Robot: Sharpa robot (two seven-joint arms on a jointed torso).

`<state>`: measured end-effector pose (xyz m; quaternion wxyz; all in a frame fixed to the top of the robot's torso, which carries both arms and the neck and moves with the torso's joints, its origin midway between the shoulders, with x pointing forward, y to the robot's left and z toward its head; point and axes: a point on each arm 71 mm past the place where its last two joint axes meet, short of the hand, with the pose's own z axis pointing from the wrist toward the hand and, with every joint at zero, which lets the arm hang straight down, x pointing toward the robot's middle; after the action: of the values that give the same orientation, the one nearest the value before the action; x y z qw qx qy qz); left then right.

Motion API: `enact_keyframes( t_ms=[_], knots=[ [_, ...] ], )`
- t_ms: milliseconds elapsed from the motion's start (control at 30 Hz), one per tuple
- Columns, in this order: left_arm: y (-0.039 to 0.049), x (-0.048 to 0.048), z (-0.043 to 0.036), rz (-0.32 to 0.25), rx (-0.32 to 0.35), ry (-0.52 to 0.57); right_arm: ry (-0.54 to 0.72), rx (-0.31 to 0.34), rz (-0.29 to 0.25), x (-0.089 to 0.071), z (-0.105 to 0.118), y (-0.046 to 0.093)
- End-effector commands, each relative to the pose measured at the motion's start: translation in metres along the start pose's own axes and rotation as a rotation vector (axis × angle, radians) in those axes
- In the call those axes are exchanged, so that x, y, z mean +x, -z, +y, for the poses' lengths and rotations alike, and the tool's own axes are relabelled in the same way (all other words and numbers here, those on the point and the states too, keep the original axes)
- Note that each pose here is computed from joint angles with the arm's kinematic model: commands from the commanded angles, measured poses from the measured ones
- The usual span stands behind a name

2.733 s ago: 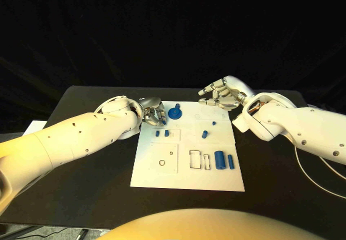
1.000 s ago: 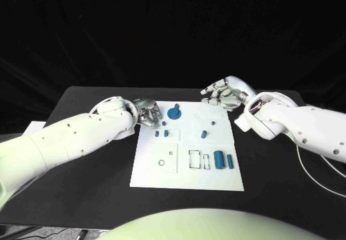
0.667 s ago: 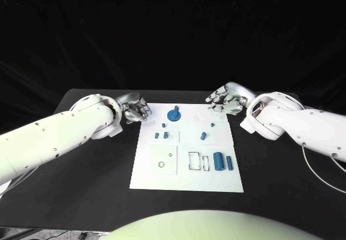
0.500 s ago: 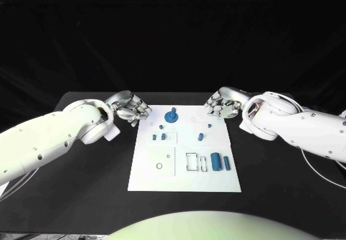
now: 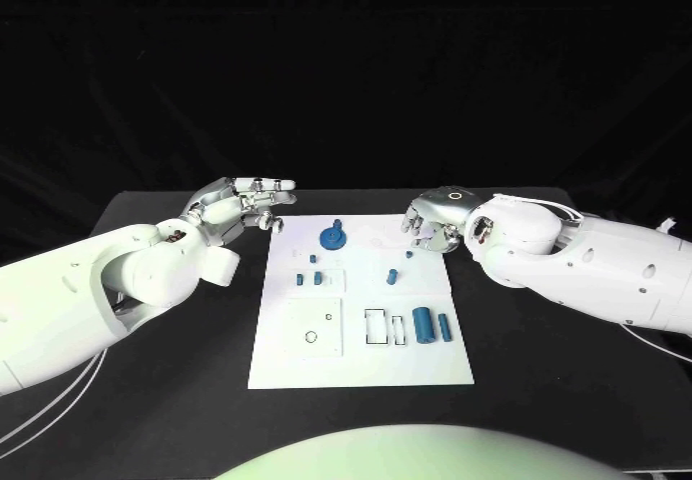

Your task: Assemble the parts on the task board

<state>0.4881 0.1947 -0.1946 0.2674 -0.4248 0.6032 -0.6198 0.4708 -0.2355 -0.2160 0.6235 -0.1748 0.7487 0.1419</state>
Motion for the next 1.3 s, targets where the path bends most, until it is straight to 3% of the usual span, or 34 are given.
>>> enact_keyframes(
  t_ms=[33, 467, 1300],
  knots=[
    [0.0012, -0.0002, -0.0034, -0.044, 0.050, 0.123, 0.112, 0.014, 0.045, 0.003, 0.001, -0.001],
    [0.0050, 0.0005, -0.0046, -0.051, 0.055, 0.119, 0.120, 0.019, 0.130, 0.011, 0.002, -0.002],
    [0.0048, 0.0016, -0.0037, -0.048, 0.044, 0.095, 0.093, 0.005, 0.156, 0.028, 0.011, -0.010]
  ],
)
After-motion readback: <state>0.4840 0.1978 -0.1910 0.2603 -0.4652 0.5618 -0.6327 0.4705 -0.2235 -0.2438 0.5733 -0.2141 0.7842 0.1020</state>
